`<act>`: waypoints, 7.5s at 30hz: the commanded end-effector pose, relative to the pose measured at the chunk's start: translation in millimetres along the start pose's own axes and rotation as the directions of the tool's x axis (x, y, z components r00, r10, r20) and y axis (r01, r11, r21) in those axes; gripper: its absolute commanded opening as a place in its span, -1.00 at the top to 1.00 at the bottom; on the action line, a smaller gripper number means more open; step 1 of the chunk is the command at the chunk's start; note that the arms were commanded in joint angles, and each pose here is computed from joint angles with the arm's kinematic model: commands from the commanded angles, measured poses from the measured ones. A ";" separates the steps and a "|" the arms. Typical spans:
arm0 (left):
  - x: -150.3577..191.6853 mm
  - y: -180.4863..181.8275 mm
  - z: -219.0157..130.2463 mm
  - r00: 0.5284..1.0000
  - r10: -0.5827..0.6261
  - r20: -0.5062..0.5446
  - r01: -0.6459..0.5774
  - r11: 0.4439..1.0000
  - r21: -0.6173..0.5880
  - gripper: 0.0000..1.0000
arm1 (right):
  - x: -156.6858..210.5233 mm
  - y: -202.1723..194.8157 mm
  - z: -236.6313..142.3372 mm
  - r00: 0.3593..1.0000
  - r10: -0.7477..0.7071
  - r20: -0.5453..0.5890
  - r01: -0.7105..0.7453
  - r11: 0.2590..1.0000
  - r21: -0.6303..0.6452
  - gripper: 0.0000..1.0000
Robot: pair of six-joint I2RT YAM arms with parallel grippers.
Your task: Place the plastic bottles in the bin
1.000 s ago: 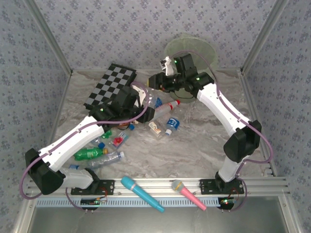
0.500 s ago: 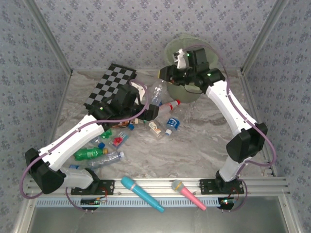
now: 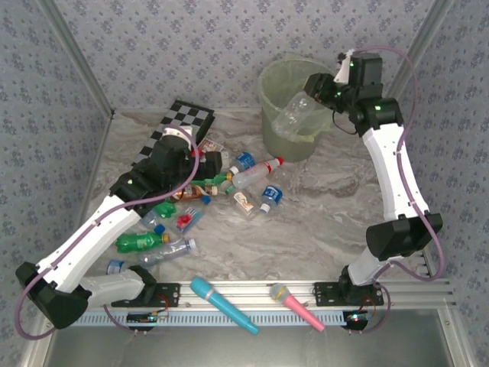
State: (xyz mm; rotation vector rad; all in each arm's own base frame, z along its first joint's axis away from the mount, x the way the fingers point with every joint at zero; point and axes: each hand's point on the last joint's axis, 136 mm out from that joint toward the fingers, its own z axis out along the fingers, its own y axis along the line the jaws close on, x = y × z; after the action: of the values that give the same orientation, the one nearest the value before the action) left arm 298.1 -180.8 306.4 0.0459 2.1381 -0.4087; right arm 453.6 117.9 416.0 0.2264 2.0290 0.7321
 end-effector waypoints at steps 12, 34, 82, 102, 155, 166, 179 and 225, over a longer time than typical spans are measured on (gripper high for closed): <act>1.3 14.8 -9.1 0.994 -0.105 0.035 0.105 0.994 -0.007 -1.00 | -119.7 -27.3 -33.3 0.919 0.014 0.394 -0.049 0.996 0.079 0.21; 6.2 20.8 -8.2 0.995 -0.096 0.016 0.096 0.995 -0.028 -1.00 | -50.7 -18.4 75.7 0.965 -0.238 0.107 0.217 0.961 0.172 0.12; 214.5 145.1 -59.7 0.369 -0.920 0.136 0.700 0.178 -0.691 -0.59 | 76.9 42.5 -19.1 0.907 -0.421 0.003 0.421 0.907 0.000 -0.99; 291.1 140.4 -62.8 0.180 -0.949 0.257 0.596 -0.103 -0.797 -0.48 | 87.0 32.0 -34.2 0.922 -0.387 0.027 0.388 0.922 -0.009 -0.99; 80.7 102.5 1.1 0.492 -0.853 0.171 0.851 0.430 -0.302 -0.06 | 85.1 53.0 -18.8 0.975 -0.218 -0.048 0.206 0.960 -0.191 -0.99; -64.6 27.7 45.0 0.707 -0.701 0.095 0.706 0.707 -0.030 -0.05 | 59.3 42.7 -38.1 0.983 -0.183 0.017 0.183 0.968 -0.172 -0.99; -199.8 -92.1 109.4 0.845 -0.527 0.089 0.484 0.825 0.291 -0.04 | 34.2 29.2 -80.2 0.978 -0.168 0.124 0.180 0.979 -0.096 -0.99; -186.2 -201.0 207.3 0.908 0.151 0.392 -0.274 0.920 0.281 -0.02 | 42.0 4.7 -117.2 0.977 -0.139 0.163 0.143 0.990 -0.015 -0.99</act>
State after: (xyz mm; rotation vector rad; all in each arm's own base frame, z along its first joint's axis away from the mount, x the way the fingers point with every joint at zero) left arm 533.5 -409.7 403.6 0.3508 1.6761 -0.6202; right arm 335.4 95.5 430.3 0.1025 1.8769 0.6305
